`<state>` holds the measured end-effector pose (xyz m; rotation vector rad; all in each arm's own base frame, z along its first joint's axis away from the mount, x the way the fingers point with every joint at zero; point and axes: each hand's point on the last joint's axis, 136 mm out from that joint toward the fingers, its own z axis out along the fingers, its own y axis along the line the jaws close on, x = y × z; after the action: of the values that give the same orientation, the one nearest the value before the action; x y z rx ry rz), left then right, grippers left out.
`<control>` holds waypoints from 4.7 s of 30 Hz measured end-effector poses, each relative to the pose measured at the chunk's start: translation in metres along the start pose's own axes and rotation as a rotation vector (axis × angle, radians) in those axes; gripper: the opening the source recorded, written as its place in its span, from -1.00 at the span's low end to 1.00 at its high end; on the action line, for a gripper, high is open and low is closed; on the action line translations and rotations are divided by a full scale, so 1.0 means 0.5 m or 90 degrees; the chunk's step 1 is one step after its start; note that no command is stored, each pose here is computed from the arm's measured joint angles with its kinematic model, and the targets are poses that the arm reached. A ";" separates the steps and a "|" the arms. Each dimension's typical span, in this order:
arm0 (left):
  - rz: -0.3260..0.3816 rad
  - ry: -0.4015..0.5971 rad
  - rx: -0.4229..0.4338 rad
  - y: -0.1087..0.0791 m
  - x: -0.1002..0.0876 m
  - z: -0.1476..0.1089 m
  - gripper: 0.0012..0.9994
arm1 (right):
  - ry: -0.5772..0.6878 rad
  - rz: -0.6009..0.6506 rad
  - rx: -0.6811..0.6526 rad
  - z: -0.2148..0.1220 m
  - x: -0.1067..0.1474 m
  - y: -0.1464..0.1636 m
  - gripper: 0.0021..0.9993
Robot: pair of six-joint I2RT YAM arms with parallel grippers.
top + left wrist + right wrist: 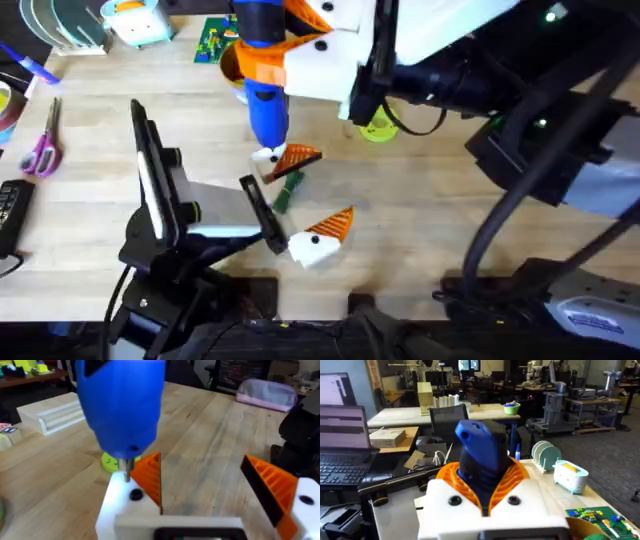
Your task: Pick up the gripper from the table and insert it into the empty holder that is missing its gripper. Then pick up a screw, insert it into the mounting hole, and use the screwdriver to tighten it. Finally, clean up the table by picking up the vegetable and placing it into the bucket.
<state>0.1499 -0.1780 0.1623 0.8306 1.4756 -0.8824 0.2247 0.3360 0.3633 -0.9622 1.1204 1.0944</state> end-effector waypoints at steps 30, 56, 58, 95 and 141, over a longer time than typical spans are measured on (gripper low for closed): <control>-0.003 0.000 0.002 -0.001 0.000 0.000 0.99 | -0.005 0.002 -0.012 -0.001 -0.006 0.005 -0.95; -0.003 0.000 0.002 -0.001 0.000 0.000 0.99 | 0.423 -0.253 0.412 -0.335 0.165 -0.355 -0.95; -0.003 0.000 0.002 -0.001 0.000 0.000 0.99 | 0.507 -0.296 0.446 -0.378 0.197 -0.388 -0.95; -0.003 0.000 0.002 -0.001 0.000 0.000 0.99 | 0.945 -0.242 0.467 -0.579 0.535 -0.495 0.98; -0.229 0.183 -0.228 0.056 0.039 -0.081 0.99 | 0.518 0.043 0.511 -0.376 0.237 -0.274 0.99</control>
<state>0.1545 -0.1292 0.1430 0.4425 2.0069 -0.7433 0.3320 0.1470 0.2187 -0.7022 2.0465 0.1793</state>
